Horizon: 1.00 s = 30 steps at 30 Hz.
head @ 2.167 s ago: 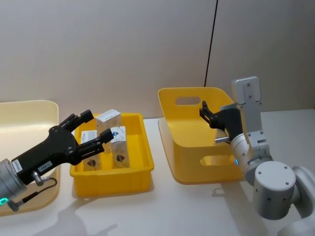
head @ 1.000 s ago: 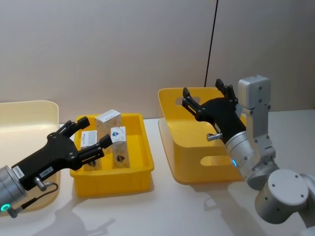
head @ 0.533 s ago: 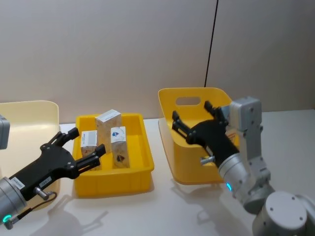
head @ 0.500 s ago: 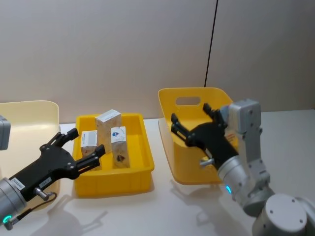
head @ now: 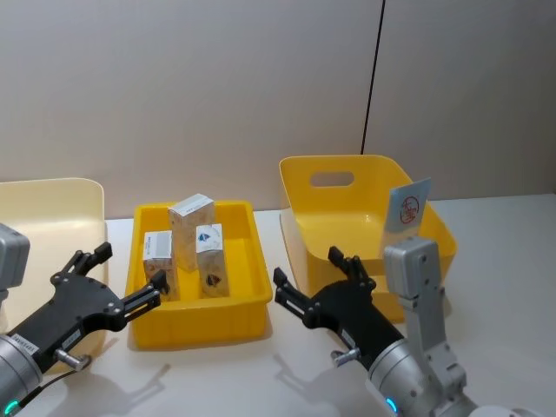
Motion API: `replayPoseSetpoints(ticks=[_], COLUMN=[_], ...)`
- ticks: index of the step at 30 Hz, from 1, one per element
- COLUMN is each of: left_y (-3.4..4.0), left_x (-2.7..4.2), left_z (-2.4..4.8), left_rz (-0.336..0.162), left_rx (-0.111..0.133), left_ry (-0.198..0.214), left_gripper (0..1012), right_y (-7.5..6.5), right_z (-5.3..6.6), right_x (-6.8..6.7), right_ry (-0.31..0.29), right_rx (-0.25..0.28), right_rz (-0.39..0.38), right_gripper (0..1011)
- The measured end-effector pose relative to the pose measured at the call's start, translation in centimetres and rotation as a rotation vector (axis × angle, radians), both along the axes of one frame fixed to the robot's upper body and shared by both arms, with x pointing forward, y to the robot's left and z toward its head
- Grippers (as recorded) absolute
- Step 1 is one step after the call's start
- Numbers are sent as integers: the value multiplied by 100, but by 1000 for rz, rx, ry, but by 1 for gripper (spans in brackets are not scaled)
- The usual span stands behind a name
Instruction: Bimanual collaborative sorting of washing and personal care products
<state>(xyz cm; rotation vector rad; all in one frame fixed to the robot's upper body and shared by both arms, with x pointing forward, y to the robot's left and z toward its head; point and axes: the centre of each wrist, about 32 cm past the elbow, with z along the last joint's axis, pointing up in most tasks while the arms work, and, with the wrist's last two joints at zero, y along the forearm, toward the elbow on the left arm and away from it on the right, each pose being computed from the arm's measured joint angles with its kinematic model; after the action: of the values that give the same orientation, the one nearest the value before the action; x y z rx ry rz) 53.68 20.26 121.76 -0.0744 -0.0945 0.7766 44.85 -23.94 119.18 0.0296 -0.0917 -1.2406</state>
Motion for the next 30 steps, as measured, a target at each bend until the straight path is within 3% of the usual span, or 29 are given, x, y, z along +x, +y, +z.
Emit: replayPoseSetpoints(ticks=[21, 30], left_y=[-29, -41], left_x=[-314, -426], left_z=[-99, -128], left_rz=[254, 342], left_rx=[119, 155], left_ry=[-57, -88], left_gripper=[1003, 1003], right_y=[23, 12], right_z=[-30, -5], right_x=[-50, 12], right_ry=[15, 4], right_rx=[6, -3], right_rz=[15, 50], right_gripper=[1001, 1001])
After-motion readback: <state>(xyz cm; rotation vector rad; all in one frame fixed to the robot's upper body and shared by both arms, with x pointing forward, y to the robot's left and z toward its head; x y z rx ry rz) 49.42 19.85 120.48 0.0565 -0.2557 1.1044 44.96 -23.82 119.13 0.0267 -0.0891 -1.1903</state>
